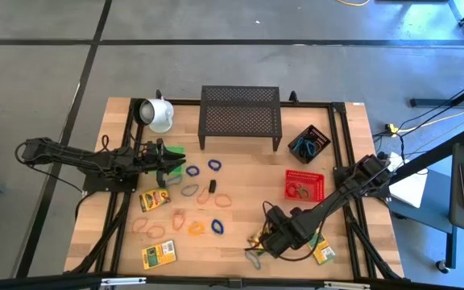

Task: Pick & Place Office Desk Supplies
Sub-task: Put the pack of crayons into the green bin

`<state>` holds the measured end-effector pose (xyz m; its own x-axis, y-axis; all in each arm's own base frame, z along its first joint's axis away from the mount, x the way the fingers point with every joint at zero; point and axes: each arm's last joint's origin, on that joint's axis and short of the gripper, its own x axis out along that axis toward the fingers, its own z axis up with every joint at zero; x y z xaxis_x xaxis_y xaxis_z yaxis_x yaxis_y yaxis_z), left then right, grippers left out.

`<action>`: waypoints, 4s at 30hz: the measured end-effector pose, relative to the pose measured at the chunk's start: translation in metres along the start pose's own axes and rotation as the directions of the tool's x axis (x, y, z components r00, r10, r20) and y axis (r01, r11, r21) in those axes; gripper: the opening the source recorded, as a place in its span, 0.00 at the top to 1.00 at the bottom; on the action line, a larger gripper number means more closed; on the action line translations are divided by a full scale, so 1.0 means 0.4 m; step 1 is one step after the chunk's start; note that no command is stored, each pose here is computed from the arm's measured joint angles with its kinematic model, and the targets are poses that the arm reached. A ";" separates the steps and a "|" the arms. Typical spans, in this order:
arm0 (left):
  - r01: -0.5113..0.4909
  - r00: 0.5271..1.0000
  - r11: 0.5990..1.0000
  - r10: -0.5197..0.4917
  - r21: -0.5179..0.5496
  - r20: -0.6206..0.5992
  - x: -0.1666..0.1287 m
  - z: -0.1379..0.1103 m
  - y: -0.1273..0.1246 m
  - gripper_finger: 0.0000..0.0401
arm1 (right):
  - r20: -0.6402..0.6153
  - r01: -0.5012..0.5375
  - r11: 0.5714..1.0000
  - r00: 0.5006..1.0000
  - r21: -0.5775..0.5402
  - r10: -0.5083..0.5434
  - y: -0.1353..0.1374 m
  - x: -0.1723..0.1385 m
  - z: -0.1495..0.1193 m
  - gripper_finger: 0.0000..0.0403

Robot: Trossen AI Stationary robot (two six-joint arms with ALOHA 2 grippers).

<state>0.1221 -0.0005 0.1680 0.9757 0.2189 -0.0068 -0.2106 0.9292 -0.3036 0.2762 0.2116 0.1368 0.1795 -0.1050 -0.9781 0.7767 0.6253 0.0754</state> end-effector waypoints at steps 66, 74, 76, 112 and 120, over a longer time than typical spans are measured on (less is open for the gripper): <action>0.093 0.988 0.945 -0.048 -0.314 0.148 -0.003 0.037 -0.011 0.77 | 0.557 -0.233 0.939 0.758 -0.253 0.338 0.090 -0.088 0.115 1.00; 0.182 0.983 0.965 -0.172 -0.187 0.066 -0.002 0.021 -0.024 0.75 | 0.578 -0.192 0.930 0.738 -0.314 0.348 0.096 -0.088 0.152 1.00; 0.213 0.977 0.964 -0.209 -0.159 0.038 -0.001 0.015 -0.032 0.72 | 0.580 -0.183 0.929 0.737 -0.323 0.347 0.096 -0.087 0.161 1.00; 0.385 0.906 0.877 -0.302 0.286 -0.295 0.136 -0.081 -0.313 0.47 | 0.489 -0.196 0.829 0.728 -0.524 0.481 0.111 -0.088 0.245 1.00; 0.366 0.915 0.837 -0.244 0.407 -0.322 0.217 -0.115 -0.381 0.47 | 0.478 -0.188 0.815 0.729 -0.548 0.490 0.112 -0.088 0.244 1.00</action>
<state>0.2416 -0.1370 0.1697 0.9634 -0.1222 -0.2387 0.1568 0.9788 0.1317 0.3636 0.1682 0.1937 0.7999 -0.1397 -0.5836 0.2682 0.9532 0.1394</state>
